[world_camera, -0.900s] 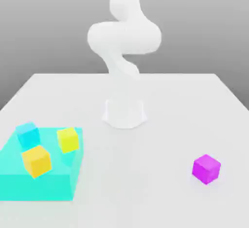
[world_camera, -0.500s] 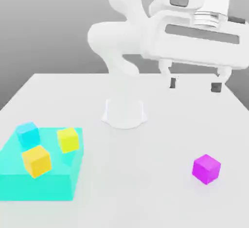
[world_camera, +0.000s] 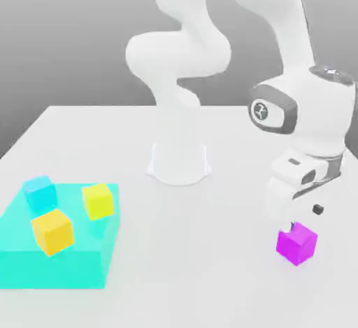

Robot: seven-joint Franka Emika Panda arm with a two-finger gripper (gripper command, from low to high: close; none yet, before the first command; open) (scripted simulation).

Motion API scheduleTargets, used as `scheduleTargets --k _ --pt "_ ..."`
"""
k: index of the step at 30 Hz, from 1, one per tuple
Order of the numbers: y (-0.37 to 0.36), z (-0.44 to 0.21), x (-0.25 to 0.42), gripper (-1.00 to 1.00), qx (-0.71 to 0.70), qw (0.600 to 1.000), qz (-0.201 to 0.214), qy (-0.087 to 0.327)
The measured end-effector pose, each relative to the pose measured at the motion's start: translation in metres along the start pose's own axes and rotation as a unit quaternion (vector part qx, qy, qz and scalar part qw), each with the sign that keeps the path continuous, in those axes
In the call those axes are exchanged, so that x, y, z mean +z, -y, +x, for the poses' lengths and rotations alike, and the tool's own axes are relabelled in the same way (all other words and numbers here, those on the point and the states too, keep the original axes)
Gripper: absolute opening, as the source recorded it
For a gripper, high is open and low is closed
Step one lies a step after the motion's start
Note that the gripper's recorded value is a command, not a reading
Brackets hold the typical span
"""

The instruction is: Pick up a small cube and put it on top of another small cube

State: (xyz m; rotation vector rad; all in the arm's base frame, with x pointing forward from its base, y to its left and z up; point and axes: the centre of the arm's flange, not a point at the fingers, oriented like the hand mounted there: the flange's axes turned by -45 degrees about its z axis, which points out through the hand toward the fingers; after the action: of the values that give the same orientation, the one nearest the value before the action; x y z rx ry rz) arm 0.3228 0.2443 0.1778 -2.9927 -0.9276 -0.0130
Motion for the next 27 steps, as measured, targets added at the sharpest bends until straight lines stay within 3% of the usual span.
scheduleTargets --k 6,7,14,24,27 --pt "0.0 -0.004 0.04 0.0 -0.001 1.0 -0.001 0.003" --pt "-0.001 -0.005 0.044 -1.0 -0.002 1.0 -0.002 0.004" --pt "-0.001 -0.004 0.044 -1.0 -0.002 1.0 -0.002 0.004" --pt "0.0 -0.003 -0.014 -1.0 -0.001 1.0 -0.002 0.003" --pt "-0.051 0.001 -0.028 -1.0 0.091 0.996 -0.014 0.009"
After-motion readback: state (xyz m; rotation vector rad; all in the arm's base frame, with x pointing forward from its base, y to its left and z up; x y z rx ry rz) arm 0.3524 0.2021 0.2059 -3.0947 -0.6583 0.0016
